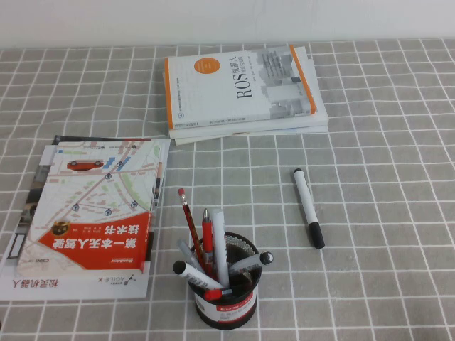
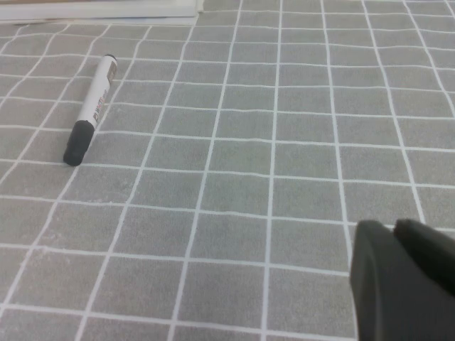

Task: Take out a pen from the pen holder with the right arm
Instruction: 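Take a marker out of the pen holder and lay it on the table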

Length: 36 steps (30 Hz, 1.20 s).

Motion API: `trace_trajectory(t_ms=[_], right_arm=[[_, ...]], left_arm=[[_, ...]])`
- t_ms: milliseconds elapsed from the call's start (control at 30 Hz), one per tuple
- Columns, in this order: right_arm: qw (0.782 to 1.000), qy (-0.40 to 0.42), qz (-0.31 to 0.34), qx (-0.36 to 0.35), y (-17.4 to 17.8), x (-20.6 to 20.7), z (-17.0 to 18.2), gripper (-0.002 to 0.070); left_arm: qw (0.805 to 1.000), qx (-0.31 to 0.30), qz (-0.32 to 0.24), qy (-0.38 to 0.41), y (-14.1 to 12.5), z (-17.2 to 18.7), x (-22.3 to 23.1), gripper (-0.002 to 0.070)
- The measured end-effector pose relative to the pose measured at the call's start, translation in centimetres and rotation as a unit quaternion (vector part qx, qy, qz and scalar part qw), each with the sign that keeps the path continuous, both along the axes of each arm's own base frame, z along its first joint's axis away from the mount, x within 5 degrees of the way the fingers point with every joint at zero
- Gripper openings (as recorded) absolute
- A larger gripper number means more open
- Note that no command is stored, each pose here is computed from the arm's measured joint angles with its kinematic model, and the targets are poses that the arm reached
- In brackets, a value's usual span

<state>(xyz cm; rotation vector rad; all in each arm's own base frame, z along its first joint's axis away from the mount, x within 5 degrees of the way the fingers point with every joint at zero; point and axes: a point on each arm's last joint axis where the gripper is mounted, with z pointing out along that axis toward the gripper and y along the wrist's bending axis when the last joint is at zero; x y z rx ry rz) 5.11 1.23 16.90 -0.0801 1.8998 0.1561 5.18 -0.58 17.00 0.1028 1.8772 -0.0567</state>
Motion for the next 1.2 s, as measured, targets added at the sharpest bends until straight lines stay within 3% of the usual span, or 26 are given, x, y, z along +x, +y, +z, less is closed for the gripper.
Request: trace_trajectory(t_ms=[567,900,1200], right_arm=[[1.000,-0.010,-0.002,0.015,0.0,0.1,0.2,-0.0013],[0.982,-0.040,-0.011,0.186,0.7,0.2,1.3,-0.0013],[0.927,-0.053,-0.026,0.370,0.9,0.3,2.4,-0.0013]], left_arm=[[1.000,0.000,0.000,0.000,0.0,0.0,0.0,-0.0003],[1.000,0.000,0.000,0.000,0.0,0.0,0.0,-0.0003],[1.000,0.000,0.000,0.000,0.0,0.0,0.0,-0.0003]])
